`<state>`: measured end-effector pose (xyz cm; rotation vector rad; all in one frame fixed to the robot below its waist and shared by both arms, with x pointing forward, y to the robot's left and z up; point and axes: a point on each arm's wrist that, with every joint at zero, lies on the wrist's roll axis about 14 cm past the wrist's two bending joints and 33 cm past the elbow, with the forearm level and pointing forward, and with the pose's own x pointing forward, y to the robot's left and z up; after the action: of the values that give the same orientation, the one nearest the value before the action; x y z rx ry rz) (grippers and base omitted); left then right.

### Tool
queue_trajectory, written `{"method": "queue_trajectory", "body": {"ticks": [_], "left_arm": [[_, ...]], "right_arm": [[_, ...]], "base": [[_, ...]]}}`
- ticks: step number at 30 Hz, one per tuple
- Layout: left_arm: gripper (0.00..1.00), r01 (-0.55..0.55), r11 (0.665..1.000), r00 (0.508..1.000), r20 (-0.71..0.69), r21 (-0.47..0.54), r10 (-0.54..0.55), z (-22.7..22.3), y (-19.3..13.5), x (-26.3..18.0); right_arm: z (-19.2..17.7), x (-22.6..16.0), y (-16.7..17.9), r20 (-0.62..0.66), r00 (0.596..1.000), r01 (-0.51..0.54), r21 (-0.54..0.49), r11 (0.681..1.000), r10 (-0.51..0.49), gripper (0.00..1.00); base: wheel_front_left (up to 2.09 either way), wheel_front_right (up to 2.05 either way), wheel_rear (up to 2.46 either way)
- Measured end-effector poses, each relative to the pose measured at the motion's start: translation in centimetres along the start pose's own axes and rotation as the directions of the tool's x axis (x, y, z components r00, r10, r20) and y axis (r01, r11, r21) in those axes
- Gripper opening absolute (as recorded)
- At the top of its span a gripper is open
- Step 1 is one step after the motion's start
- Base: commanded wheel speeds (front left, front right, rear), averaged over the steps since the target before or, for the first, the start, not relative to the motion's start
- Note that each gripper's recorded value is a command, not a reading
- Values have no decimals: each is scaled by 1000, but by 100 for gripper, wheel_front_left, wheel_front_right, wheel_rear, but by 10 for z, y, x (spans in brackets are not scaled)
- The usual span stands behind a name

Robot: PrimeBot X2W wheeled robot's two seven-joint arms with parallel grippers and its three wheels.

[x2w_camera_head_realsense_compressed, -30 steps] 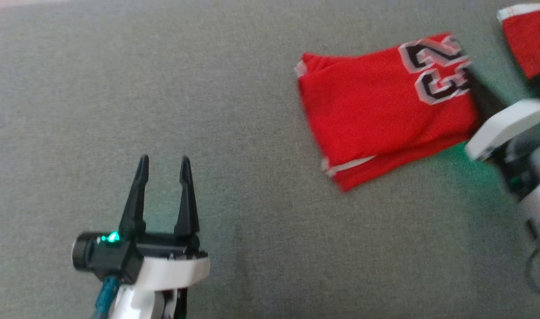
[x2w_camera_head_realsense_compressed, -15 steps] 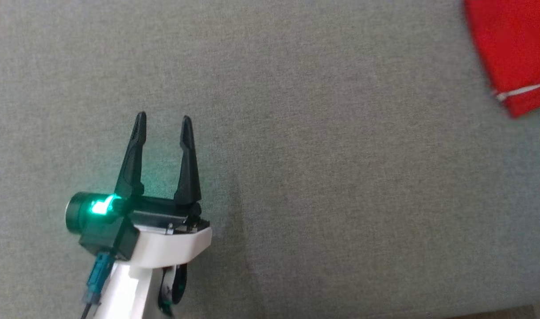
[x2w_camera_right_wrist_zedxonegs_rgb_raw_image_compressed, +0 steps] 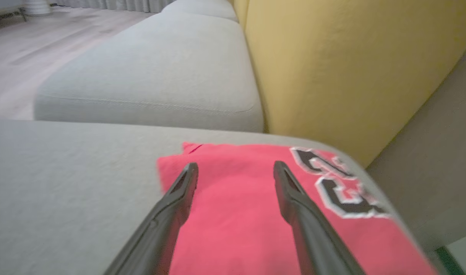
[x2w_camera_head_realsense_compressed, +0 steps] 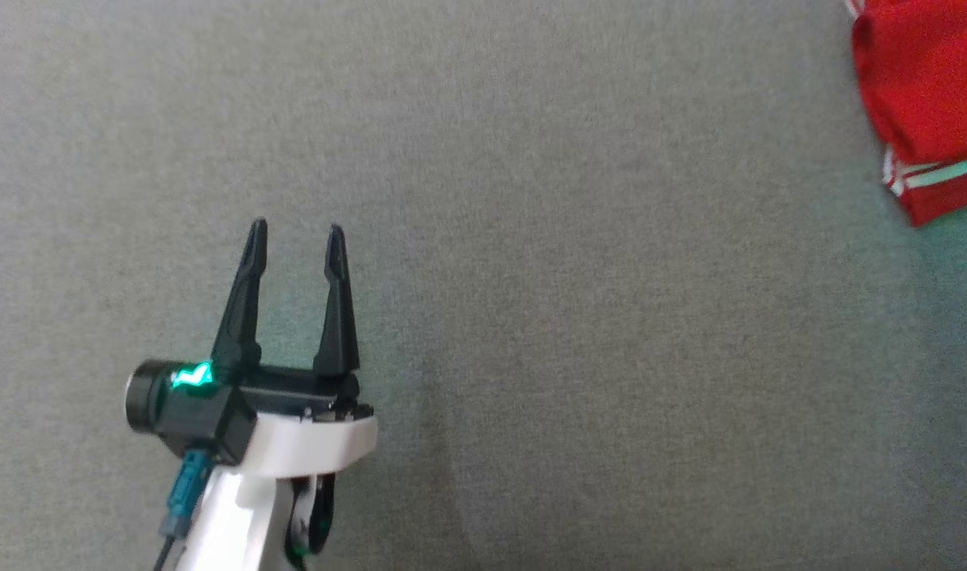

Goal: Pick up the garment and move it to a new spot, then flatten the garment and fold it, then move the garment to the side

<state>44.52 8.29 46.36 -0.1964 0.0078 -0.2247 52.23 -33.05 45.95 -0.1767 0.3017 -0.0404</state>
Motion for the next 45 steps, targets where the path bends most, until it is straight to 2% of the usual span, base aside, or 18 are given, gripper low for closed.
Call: {"method": "queue_trajectory", "body": {"ticks": [5, 9, 13, 17, 21, 26, 40, 41, 45], "left_arm": [[100, -22, 1000, 1000, 8, 20, 21, 12, 0, -22], [100, -57, 998, 998, 0, 39, 57, 16, 4, -46], [100, -96, 994, 995, -3, 52, 96, 18, 8, -75], [100, -144, 988, 989, 36, 57, 142, 32, 17, -100], [100, -166, 985, 982, 99, 52, 160, 52, 21, -117], [100, -169, 984, 982, 88, 46, 165, 47, 22, -130], [100, -162, 984, 986, 55, 77, 158, 37, 21, -133], [0, -162, 983, 986, 54, 84, 158, 36, 21, -133], [0, -164, 983, 986, -21, 84, 167, 13, 22, -141]], "right_arm": [[-36, -38, 82, -6, 990, -140, 103, 985, 141, 100], [-41, -71, 139, 68, 971, -239, 177, 955, 230, 100], [-44, -103, 167, 100, 963, -267, 233, 935, 250, 100], [-13, -138, 189, 233, 934, -318, 200, 927, 271, 100], [-4, -169, 192, 294, 923, -312, 202, 928, 247, 100], [-1, -190, 187, 327, 919, -289, 181, 940, 220, 100], [3, -201, 180, 350, 918, -262, 181, 948, 187, 100], [3, -201, 180, 350, 918, -263, 186, 947, 186, 0], [-22, -202, 184, 275, 940, -259, 199, 945, 199, 0]], "base": [[0, 0, 0], [0, 0, 0], [0, 0, 0], [0, 0, 0], [0, 0, 0], [0, 0, 0], [0, 0, 0], [0, 0, 0], [0, 0, 0]]}}
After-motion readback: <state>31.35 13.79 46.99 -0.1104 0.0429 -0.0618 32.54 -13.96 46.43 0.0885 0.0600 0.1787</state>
